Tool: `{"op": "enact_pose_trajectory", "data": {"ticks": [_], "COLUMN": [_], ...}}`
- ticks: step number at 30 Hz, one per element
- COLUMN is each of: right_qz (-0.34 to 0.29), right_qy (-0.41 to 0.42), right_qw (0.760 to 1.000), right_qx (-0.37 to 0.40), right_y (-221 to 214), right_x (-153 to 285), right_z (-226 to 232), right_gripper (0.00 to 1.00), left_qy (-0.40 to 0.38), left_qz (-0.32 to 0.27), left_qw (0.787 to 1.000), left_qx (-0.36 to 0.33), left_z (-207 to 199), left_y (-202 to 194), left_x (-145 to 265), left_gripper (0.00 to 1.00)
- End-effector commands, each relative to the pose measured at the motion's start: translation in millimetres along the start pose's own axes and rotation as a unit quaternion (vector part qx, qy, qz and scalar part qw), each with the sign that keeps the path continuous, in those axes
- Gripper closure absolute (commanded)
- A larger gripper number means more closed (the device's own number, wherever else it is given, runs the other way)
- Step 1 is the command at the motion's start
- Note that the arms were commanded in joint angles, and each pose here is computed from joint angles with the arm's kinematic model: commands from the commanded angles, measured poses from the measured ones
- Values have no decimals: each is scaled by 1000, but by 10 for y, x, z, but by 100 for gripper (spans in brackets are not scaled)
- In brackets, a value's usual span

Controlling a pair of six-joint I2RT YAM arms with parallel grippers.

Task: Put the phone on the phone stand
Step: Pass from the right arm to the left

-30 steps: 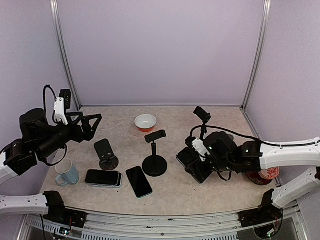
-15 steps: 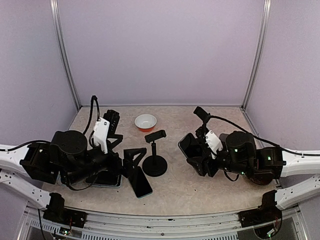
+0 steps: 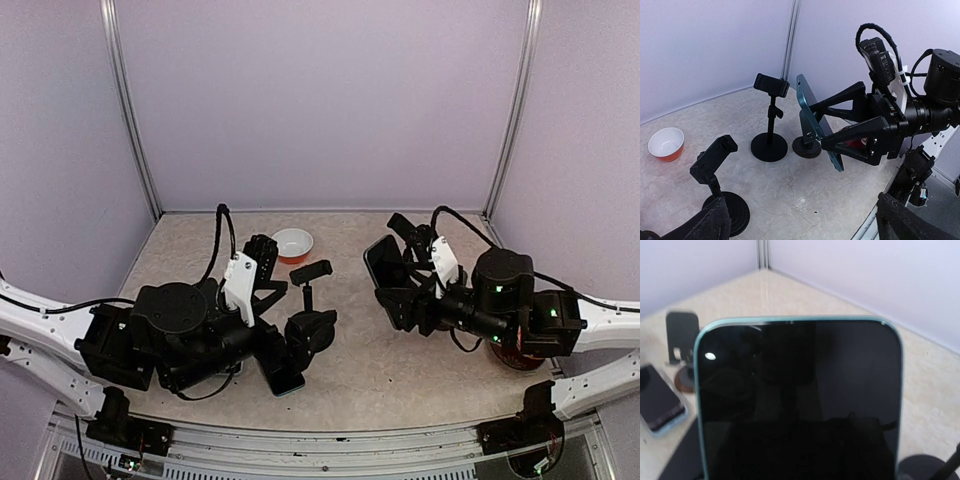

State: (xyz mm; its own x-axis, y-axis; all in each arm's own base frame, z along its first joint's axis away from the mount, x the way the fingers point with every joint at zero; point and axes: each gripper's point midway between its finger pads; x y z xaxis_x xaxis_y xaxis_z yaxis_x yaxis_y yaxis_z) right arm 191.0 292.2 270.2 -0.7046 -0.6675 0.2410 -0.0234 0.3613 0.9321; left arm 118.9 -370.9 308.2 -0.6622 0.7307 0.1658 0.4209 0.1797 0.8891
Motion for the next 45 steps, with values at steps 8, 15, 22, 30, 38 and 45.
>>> {"op": "enact_pose_trajectory", "data": {"ticks": [8,15,22,30,38,45], "right_qz": [-160,-178,-181,-178,-174,-173], "right_qy": [25,31,34,43,55,64], "right_qw": [976,971,970,971,971,971], "right_qx": [-142,-160,-159,-156,-157,-154], "right_y": [999,1045,1037,1049,1041,1038], "right_x": [260,254,236,209,207,173], "right_z": [-106,-26,81,216,337,440], "right_gripper": [57,56,56,55,54,54], "left_qy": [14,-2,-33,13,38,36], "left_qz": [-9,-25,-40,-50,-60,-60], "left_qw": [1000,1000,999,998,997,997], "left_qx": [-10,1,12,23,30,30], "left_z": [-183,-231,-292,-124,20,11], "left_y": [-245,-206,-144,-116,-88,-95], "left_x": [-407,-487,-486,-603,-663,-720], "left_gripper": [1,1,1,1,1,8]}}
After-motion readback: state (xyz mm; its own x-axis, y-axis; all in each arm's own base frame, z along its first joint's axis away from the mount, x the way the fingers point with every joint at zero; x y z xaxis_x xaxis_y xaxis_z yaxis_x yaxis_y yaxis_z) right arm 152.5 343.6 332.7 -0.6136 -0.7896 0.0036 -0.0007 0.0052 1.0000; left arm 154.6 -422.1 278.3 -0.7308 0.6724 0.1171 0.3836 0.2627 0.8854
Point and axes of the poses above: each gripper's point midway between its finger pads, its own x axis back along the fingers, its own z axis along the line the jaws close on, y = z × x, and after that the axes turned 15 degrees about x, right-handed
